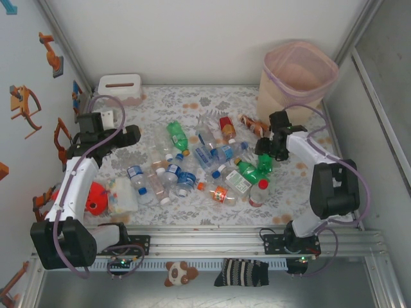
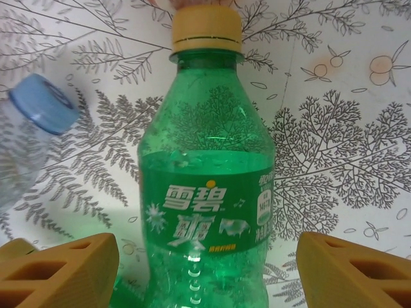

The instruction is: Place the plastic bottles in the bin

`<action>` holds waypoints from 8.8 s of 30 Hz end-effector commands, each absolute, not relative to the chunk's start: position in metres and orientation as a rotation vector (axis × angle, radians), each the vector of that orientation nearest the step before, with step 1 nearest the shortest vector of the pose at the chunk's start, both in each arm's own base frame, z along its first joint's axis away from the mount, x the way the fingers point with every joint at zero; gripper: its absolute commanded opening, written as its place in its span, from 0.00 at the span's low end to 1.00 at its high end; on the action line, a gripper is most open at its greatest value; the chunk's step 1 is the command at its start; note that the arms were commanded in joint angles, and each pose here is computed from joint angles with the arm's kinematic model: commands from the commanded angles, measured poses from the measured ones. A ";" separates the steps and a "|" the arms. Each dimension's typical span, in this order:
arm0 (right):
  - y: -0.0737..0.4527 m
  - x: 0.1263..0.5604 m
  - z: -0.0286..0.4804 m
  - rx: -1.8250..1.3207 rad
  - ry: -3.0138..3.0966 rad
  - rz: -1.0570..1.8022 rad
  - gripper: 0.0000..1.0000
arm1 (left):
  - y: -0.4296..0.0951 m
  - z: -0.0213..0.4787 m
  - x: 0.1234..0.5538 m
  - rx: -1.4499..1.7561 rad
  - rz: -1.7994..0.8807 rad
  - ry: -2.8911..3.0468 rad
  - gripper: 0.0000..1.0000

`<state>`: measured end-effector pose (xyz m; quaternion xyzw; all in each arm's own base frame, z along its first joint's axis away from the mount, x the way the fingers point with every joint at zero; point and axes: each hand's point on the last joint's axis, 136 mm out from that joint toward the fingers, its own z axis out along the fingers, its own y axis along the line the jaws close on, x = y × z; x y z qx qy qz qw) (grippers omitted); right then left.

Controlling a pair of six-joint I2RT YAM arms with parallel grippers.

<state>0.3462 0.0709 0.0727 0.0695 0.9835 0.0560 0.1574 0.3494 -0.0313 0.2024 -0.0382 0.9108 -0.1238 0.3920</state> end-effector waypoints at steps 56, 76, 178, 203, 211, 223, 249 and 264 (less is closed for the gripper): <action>0.039 0.397 0.398 0.150 2.211 0.145 0.59 | -0.028 0.213 0.339 -0.105 -0.309 2.270 0.97; -0.029 0.543 0.378 0.185 2.102 0.081 0.59 | -0.029 0.210 0.337 -0.111 -0.316 2.274 0.97; -0.049 0.546 0.116 1.336 2.368 0.436 0.78 | -0.034 0.191 0.341 -0.115 -0.358 2.352 0.97; -0.058 0.494 0.292 1.064 2.189 0.450 0.80 | -0.034 0.193 0.340 -0.122 -0.355 2.349 0.97; -0.050 0.459 0.346 0.809 2.181 0.386 0.75 | -0.033 0.180 0.337 -0.126 -0.272 2.442 0.99; -0.044 0.414 0.373 0.709 2.162 0.338 0.74 | -0.023 0.110 0.301 -0.452 -0.194 2.775 0.95; -0.040 0.396 0.367 0.708 2.147 0.351 0.73 | -0.023 0.044 0.318 -0.659 -0.268 2.920 0.71; -0.036 0.390 0.359 0.669 2.155 0.364 0.73 | -0.026 0.038 0.317 -0.661 -0.293 2.939 0.58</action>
